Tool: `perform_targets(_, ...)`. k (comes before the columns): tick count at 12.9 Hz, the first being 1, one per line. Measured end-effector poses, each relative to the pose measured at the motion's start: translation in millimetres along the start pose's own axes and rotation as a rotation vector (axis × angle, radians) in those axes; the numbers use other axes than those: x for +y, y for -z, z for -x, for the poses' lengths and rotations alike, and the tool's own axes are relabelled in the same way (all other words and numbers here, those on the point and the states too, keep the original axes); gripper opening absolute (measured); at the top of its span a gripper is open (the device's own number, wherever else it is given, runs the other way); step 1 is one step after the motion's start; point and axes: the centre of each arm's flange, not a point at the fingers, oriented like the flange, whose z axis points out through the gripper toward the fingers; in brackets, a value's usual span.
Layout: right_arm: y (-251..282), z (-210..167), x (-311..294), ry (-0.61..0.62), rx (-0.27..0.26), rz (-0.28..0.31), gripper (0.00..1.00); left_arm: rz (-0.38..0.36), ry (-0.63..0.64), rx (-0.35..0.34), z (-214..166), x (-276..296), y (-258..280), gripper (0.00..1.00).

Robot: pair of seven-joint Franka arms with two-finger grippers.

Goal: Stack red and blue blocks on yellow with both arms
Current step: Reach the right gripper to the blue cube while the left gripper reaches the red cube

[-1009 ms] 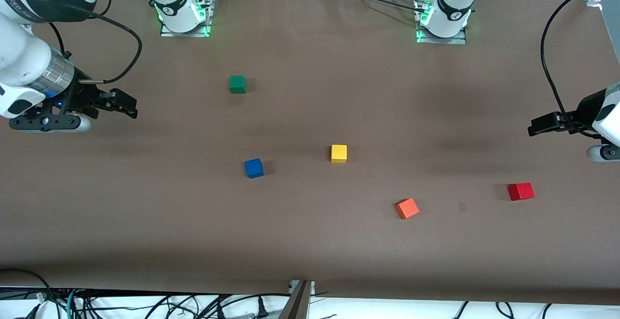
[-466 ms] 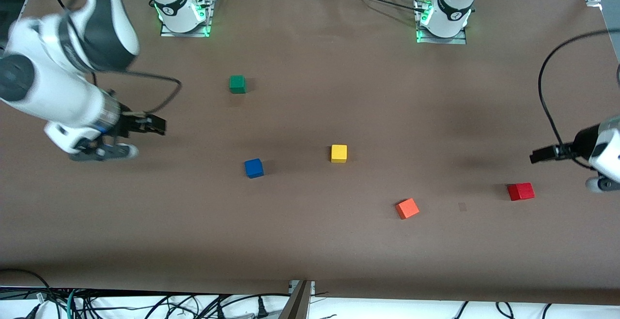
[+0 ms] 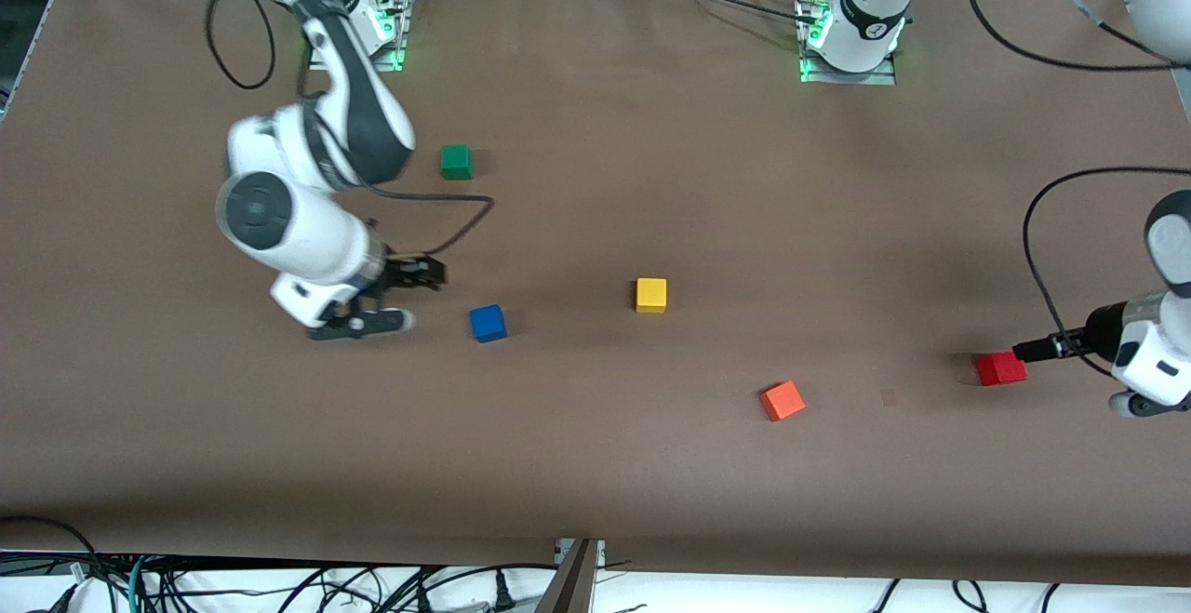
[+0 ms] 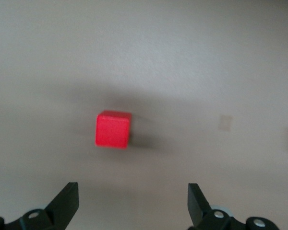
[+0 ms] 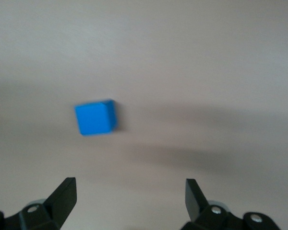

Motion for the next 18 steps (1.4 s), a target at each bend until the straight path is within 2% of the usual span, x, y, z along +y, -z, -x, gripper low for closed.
perform_targets(3,-74,-5,-42,0.000,0.057,-0.014,1.00,0.005,-0.054,0.039,-9,-30,-62,1.00)
perform_targets(5,-108,0,-63,0.021,0.077,-0.009,1.00,0.005,-0.065,0.065,-4,-45,-94,1.00)
perform_targets(8,-126,-2,-64,0.025,0.101,-0.004,1.00,0.011,-0.079,0.075,3,-39,-116,1.00)
perform_targets(12,-127,-5,-59,0.066,0.113,0.038,0.98,0.017,-0.087,0.055,7,-35,-128,1.00)
perform_targets(13,-128,-5,-59,0.069,0.112,0.039,0.95,0.018,-0.095,0.053,7,-35,-131,0.95)
perform_targets(14,-130,-4,-59,0.070,0.110,0.040,0.95,0.017,-0.094,0.054,7,-37,-132,0.94)
perform_targets(15,-131,-4,-59,0.070,0.107,0.041,0.87,0.017,-0.094,0.056,7,-40,-133,0.84)
perform_targets(16,-133,-4,-58,0.070,0.105,0.042,0.73,0.017,-0.101,0.060,7,-44,-134,0.71)
perform_targets(17,-134,-4,-58,0.070,0.104,0.043,0.64,0.016,-0.104,0.064,6,-48,-135,0.59)
perform_targets(18,-136,-4,-57,0.069,0.101,0.045,0.63,0.016,-0.108,0.068,6,-49,-134,0.56)
